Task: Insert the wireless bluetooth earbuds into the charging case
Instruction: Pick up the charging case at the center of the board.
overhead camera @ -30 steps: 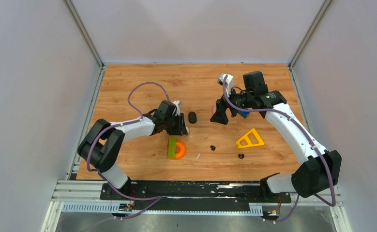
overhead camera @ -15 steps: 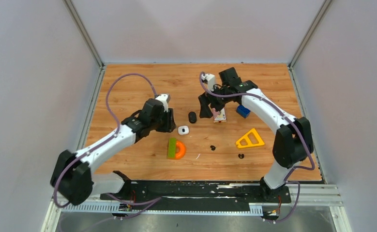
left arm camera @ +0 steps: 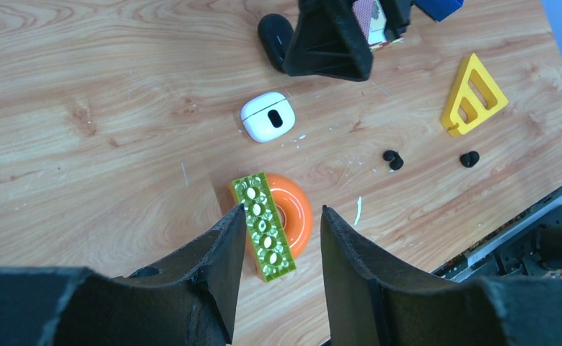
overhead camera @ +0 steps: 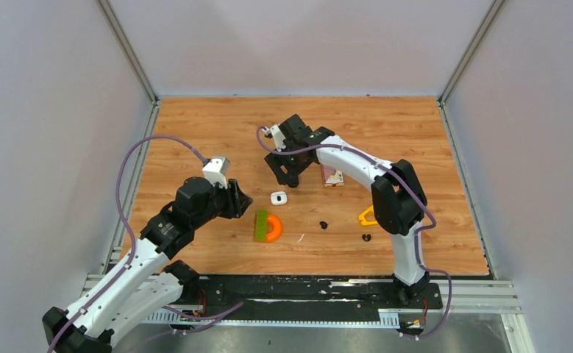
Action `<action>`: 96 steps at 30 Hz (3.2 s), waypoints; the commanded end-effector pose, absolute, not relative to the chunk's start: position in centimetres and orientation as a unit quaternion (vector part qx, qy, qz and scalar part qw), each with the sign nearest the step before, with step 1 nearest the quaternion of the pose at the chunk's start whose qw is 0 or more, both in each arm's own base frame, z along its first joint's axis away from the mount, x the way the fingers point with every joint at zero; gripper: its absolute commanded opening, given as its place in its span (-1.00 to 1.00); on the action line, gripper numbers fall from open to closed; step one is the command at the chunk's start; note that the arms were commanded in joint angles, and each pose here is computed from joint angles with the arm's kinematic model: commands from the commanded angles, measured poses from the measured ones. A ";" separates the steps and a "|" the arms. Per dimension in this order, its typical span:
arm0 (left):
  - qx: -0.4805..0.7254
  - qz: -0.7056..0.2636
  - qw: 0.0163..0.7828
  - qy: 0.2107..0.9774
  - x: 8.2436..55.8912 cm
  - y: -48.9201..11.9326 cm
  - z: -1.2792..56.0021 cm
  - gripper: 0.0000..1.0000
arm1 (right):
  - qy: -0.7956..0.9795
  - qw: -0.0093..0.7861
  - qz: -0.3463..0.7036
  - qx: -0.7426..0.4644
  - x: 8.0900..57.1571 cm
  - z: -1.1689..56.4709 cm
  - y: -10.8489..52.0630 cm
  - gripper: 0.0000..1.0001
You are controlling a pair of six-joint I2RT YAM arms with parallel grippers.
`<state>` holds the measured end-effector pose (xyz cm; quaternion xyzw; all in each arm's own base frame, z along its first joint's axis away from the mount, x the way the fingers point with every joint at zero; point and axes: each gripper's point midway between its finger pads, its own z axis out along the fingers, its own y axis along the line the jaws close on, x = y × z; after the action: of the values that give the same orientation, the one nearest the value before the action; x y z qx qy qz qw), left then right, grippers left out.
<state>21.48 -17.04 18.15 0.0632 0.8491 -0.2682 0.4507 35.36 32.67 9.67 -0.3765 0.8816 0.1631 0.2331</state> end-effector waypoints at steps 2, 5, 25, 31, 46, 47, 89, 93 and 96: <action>0.059 -0.261 0.454 0.850 21.3 -16.5 18.1 0.00 | 0.903 0.253 0.104 -0.332 36.9 8.8 33.3 0.48; 0.059 -0.261 0.450 0.852 21.4 -16.6 18.0 -0.01 | 0.916 0.257 0.065 -0.299 37.6 7.8 32.9 0.38; 0.064 -0.271 0.440 0.853 21.1 -17.1 17.2 -0.02 | 0.933 0.228 0.060 -0.273 38.7 5.1 32.2 0.12; 0.065 -0.271 0.444 0.852 21.0 -17.0 17.4 -0.02 | 0.937 0.216 0.069 -0.267 39.3 4.5 31.7 -0.19; 0.070 -0.280 0.446 0.847 21.0 -17.3 17.8 -0.02 | 0.931 0.182 0.082 -0.305 38.7 2.3 31.8 0.01; 0.071 -0.279 0.447 0.847 21.0 -17.3 17.8 -0.02 | 0.931 0.181 0.081 -0.307 38.7 2.2 31.7 -0.01; 0.117 -0.565 0.448 0.683 23.3 -28.9 26.6 0.20 | 0.666 0.386 0.256 -0.585 23.2 23.9 29.0 -0.33; 0.128 -0.553 0.440 0.695 23.8 -29.8 26.5 0.18 | 0.663 0.380 0.249 -0.595 22.9 23.7 29.4 -0.32; 0.133 -0.555 0.429 0.700 23.8 -30.5 26.2 0.14 | 0.662 0.378 0.241 -0.600 22.8 23.4 29.5 -0.31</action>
<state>23.65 -29.51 24.52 0.1129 0.7134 -0.5493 0.4202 22.81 28.60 21.77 -0.5851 0.6846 0.2434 0.3603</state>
